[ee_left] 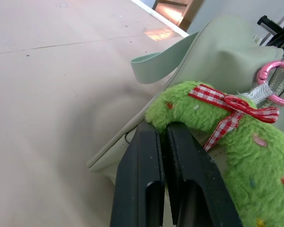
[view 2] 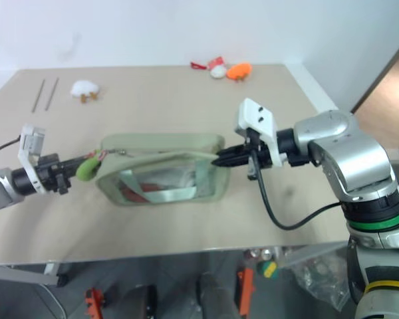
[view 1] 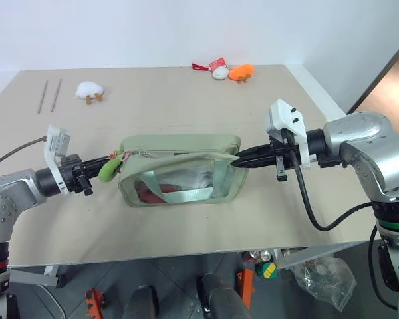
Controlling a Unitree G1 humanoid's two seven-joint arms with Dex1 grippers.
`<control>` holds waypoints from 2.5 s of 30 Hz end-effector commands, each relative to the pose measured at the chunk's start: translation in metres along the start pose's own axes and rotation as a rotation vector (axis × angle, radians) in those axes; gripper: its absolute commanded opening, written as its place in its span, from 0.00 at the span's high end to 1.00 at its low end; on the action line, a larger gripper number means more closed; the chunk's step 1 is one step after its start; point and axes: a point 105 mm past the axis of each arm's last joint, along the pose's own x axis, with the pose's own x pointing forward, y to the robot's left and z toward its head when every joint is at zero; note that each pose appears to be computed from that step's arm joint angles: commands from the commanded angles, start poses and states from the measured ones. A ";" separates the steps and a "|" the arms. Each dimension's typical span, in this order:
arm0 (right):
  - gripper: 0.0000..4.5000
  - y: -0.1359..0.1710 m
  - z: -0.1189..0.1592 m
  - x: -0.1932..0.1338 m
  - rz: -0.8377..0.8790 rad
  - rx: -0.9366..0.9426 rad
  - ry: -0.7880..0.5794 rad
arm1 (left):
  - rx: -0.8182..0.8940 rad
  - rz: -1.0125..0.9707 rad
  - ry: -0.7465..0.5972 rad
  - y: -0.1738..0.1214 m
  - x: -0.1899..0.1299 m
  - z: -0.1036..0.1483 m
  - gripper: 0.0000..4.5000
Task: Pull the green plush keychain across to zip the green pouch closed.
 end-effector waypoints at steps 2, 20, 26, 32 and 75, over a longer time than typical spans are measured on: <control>1.00 0.001 0.014 -0.002 0.004 -0.058 -0.030 | 0.112 0.031 -0.022 0.001 -0.012 0.022 1.00; 1.00 0.000 0.016 -0.001 0.001 -0.065 -0.036 | 0.357 0.054 -0.025 -0.006 0.004 0.062 1.00; 1.00 0.000 0.015 -0.002 -0.002 -0.060 -0.031 | 0.392 0.045 -0.063 -0.010 0.014 0.070 1.00; 1.00 0.000 0.015 -0.001 0.000 -0.061 -0.032 | 0.490 -0.073 -0.106 -0.038 0.037 0.092 1.00; 1.00 0.000 0.019 0.002 -0.008 -0.070 -0.061 | 0.582 -0.285 0.093 -0.062 0.049 0.079 0.00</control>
